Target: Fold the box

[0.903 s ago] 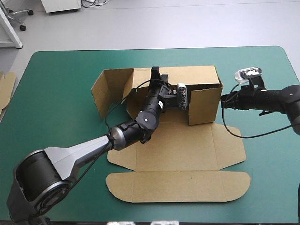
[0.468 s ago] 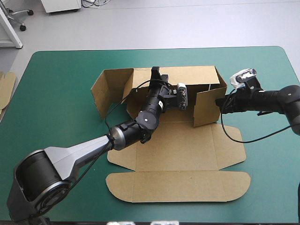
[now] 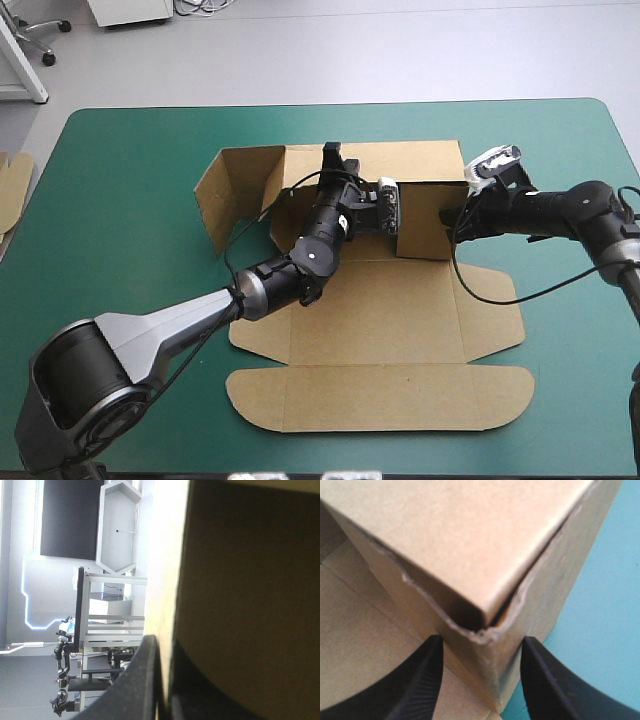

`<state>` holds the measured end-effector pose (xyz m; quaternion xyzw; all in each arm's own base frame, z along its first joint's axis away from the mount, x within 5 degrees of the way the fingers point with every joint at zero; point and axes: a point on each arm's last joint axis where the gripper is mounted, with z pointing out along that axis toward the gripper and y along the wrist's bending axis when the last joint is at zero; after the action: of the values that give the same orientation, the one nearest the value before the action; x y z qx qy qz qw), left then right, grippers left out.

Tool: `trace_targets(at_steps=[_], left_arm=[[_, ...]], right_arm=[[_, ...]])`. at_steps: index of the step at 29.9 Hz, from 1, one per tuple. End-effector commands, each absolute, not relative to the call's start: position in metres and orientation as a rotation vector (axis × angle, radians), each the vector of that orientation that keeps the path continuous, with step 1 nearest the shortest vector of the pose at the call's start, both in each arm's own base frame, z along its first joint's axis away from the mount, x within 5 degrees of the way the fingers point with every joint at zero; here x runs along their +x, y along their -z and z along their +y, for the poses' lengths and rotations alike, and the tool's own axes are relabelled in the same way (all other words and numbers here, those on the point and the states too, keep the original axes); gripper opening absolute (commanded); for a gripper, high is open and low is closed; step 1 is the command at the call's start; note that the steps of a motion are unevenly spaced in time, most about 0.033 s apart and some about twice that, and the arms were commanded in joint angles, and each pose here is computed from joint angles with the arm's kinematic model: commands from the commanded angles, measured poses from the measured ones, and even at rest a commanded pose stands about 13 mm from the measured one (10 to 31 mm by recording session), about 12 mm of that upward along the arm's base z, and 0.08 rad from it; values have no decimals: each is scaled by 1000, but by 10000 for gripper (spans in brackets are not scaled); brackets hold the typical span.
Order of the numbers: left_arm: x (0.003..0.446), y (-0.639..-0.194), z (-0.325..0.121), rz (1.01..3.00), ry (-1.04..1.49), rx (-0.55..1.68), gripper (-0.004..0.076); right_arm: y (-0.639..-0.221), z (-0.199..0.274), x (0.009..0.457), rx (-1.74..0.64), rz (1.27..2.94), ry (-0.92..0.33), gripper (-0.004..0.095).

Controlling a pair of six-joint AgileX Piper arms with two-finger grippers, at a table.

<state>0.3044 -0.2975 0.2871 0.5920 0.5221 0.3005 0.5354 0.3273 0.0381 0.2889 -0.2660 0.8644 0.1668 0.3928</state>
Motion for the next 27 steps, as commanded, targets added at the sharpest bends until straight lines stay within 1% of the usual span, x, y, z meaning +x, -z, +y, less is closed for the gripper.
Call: trace_targets(at_steps=[1, 3, 5, 6, 10, 13, 17, 20, 23, 27], left_arm=[[300, -312, -293, 1237, -702, 1324, -13], [300, -312, -293, 1235, -696, 1328, -13], [299, -311, -295, 1224, -671, 1345, 0], [299, -312, -296, 1221, -667, 1348, 11], [299, -309, -297, 1224, -668, 1354, 9], [300, -306, -298, 1219, -677, 1369, 9], [301, -308, -299, 1218, -680, 1360, 9], [302, -310, -299, 1218, -685, 1349, 9], [302, -310, -299, 1217, -686, 1350, 9], [302, -310, -299, 1216, -683, 1352, 9]], right_arm=[[-306, 40, 327, -592, 2155, -406, 505], [-306, 39, 327, -575, 2164, -410, 543], [-306, 40, 327, -573, 2163, -411, 557], [-306, 40, 327, -569, 2163, -414, 557], [-307, 39, 328, -523, 2164, -411, 557], [-308, 44, 329, -512, 2153, -434, 557], [-308, 59, 328, -559, 2137, -408, 557], [-308, 66, 329, -551, 2135, -372, 556], [-308, 69, 329, -535, 2141, -363, 532], [-308, 71, 329, -537, 2139, -355, 438]])
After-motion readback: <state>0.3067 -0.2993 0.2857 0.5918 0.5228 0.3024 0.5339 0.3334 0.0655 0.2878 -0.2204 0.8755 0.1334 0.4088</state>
